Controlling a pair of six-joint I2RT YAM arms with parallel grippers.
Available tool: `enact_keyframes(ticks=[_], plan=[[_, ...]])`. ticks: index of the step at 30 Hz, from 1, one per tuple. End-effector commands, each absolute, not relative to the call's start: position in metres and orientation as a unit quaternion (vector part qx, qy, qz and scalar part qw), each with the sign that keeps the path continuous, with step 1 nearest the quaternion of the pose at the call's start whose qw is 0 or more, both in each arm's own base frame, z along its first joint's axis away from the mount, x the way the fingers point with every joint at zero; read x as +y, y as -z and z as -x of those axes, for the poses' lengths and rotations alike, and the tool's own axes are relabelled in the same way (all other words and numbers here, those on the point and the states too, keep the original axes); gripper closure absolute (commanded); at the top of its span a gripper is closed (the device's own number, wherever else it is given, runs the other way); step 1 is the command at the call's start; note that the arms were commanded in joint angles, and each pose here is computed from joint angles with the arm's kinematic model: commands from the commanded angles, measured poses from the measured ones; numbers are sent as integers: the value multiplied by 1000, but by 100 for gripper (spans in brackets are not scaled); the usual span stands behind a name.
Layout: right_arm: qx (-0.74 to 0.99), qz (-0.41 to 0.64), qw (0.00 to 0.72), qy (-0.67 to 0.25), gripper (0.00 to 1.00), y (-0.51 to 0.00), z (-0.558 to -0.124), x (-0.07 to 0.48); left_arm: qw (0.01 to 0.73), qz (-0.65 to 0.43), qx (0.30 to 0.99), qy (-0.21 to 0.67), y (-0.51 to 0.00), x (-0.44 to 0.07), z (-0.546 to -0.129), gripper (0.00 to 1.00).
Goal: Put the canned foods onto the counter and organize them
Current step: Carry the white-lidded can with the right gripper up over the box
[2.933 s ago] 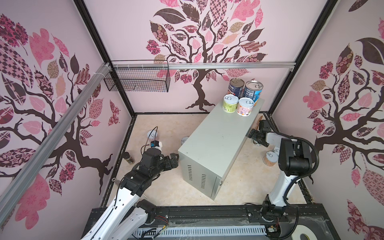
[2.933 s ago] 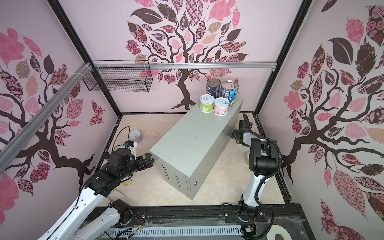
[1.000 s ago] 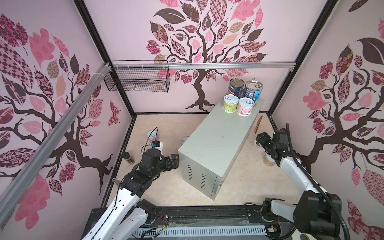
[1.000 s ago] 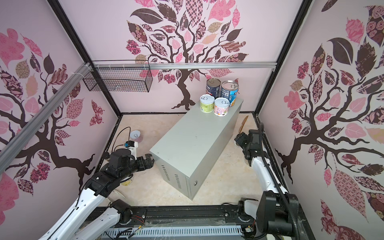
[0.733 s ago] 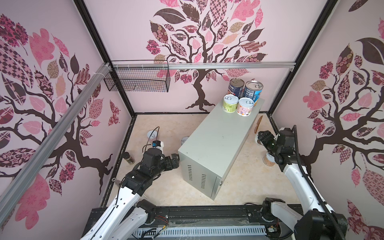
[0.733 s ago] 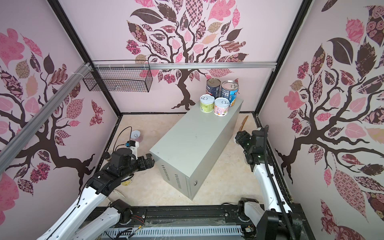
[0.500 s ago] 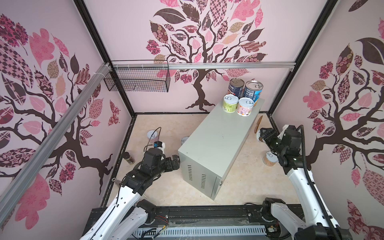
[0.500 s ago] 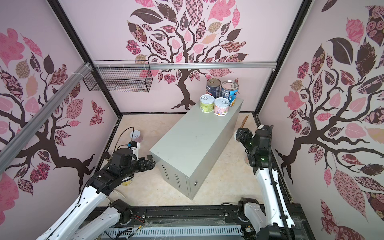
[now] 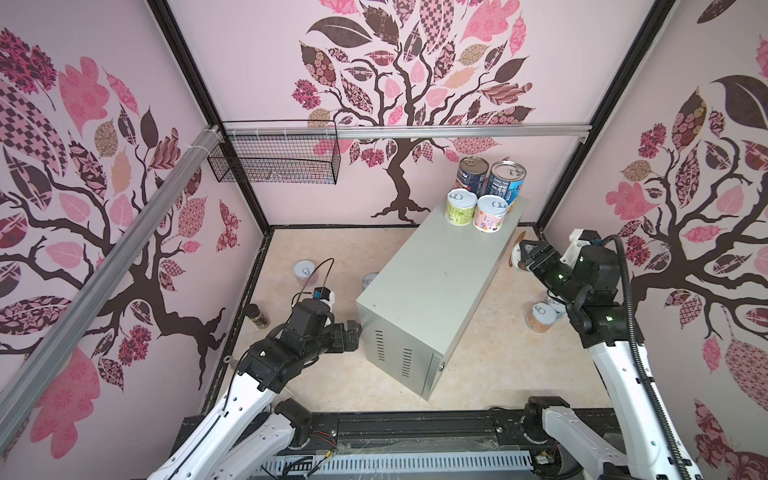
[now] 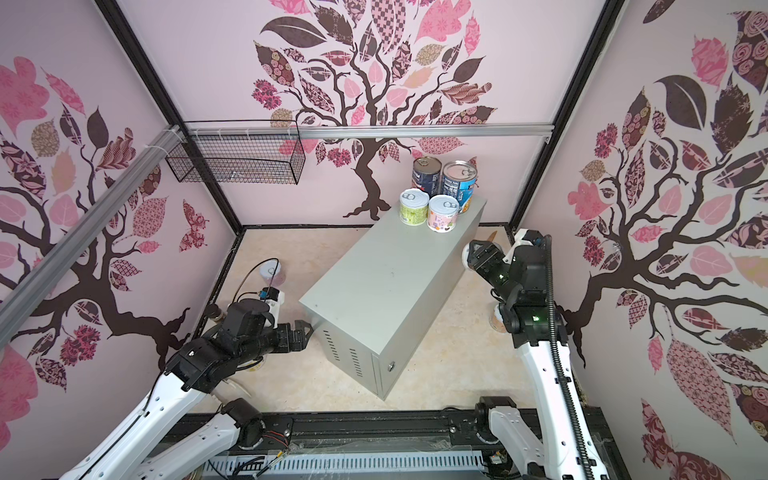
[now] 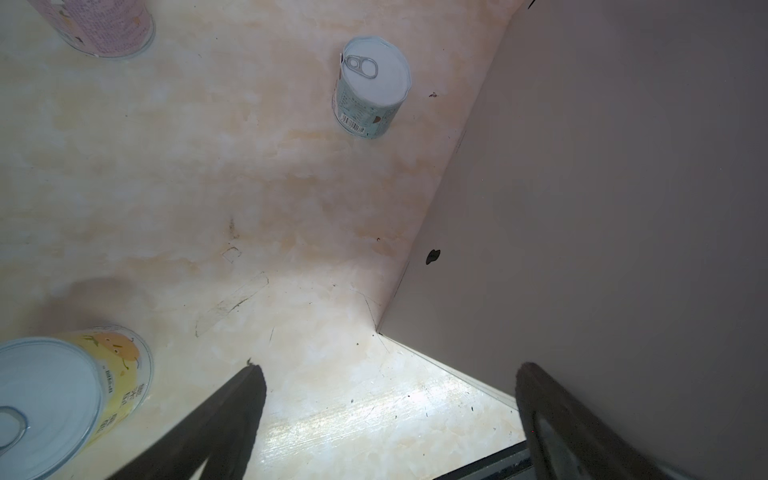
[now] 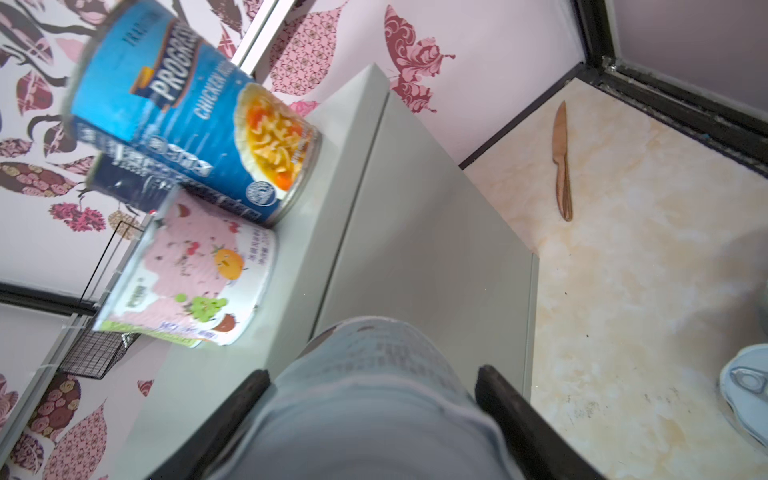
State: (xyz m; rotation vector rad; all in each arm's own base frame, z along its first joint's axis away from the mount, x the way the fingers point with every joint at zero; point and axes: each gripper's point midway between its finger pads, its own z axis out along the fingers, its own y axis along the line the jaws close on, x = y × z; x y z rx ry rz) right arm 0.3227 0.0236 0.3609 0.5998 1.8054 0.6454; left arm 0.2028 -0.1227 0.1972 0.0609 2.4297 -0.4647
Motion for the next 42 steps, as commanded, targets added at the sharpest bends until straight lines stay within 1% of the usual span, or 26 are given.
enact_keyframes(ticks=[1, 3, 8, 14, 19, 21, 27, 35, 38, 42], plan=[[735, -202, 590, -266, 36, -416, -316, 30, 332, -41, 920, 203, -216, -136, -203, 2], [734, -186, 598, -262, 37, -428, -314, 33, 334, -43, 920, 201, -217, -136, -204, 2], [745, -133, 606, -247, 37, -454, -309, 46, 381, -27, 903, 200, -238, -128, -210, 2], [752, -70, 608, -244, 38, -486, -297, 64, 420, -28, 892, 163, -273, -113, -216, 2], [747, -34, 611, -260, 38, -511, -287, 77, 424, -36, 893, 145, -283, -113, -223, 2], [745, -26, 612, -266, 38, -515, -284, 80, 424, -41, 891, 155, -286, -118, -225, 2], [763, -7, 588, -268, 39, -504, -295, 90, 426, -46, 891, 151, -288, -120, -229, 2], [788, 14, 547, -281, 40, -491, -310, 107, 446, -38, 886, 120, -283, -105, -229, 2], [808, 29, 531, -254, 40, -484, -314, 118, 458, -26, 882, 107, -283, -97, -230, 2], [831, 70, 513, -202, 38, -475, -314, 152, 466, -6, 880, 95, -279, -88, -231, 2]])
